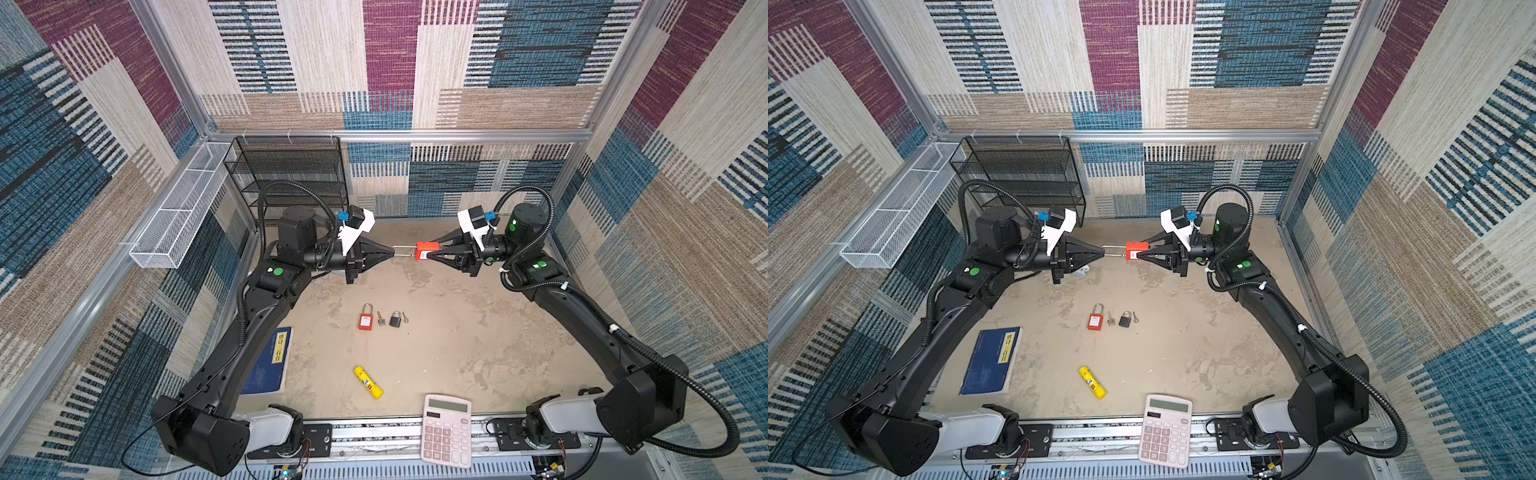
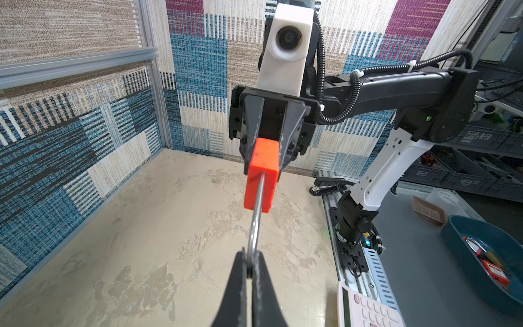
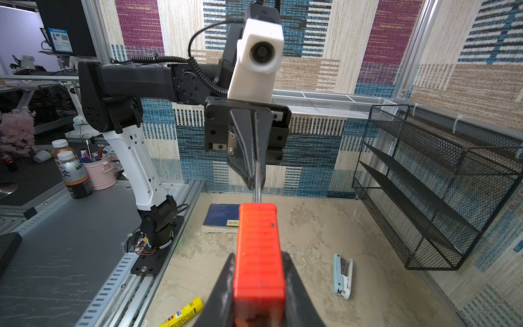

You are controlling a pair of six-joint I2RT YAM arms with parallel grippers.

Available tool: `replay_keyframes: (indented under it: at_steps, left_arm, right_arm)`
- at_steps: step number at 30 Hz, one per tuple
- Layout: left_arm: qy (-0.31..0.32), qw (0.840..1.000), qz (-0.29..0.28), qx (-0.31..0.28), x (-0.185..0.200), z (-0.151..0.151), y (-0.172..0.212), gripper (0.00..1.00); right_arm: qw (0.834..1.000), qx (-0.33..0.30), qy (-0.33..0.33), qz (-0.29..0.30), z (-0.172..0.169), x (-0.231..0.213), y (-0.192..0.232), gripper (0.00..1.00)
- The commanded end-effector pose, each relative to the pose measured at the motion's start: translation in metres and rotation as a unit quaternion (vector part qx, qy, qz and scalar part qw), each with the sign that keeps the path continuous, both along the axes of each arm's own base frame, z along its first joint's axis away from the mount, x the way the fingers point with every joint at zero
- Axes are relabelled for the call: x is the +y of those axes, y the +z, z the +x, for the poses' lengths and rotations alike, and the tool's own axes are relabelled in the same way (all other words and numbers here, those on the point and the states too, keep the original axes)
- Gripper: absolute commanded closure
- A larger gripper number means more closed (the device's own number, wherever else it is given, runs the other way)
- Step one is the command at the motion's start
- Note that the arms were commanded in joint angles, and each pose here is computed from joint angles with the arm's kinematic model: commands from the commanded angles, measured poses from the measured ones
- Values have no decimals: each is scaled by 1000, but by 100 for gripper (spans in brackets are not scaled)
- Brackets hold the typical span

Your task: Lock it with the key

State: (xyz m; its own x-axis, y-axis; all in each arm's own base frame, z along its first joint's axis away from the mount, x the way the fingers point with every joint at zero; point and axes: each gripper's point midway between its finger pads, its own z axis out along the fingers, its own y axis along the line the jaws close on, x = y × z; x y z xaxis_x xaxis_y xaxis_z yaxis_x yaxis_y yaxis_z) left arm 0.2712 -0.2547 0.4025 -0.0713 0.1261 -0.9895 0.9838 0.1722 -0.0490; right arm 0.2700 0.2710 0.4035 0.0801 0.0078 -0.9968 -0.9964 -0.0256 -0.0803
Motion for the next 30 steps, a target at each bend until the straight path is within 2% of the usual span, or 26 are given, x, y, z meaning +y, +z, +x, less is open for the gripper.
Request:
replay_keyframes:
  at_steps: [1, 11, 23, 30]
  left_arm:
    - [6, 1000, -4, -26, -1, 1, 6, 100]
    - [31, 998, 5, -57, 0, 4, 8, 100]
    - [-4, 999, -7, -33, -18, -3, 6, 100]
    - [-1, 999, -5, -37, -17, -6, 8, 100]
  right_arm:
    - [1000, -5, 24, 4, -8, 1, 6, 100]
    - [999, 14, 38, -2, -7, 4, 3, 100]
    - [999, -2, 32, 1, -5, 20, 3, 100]
    - [1000, -10, 17, -4, -2, 20, 1, 100]
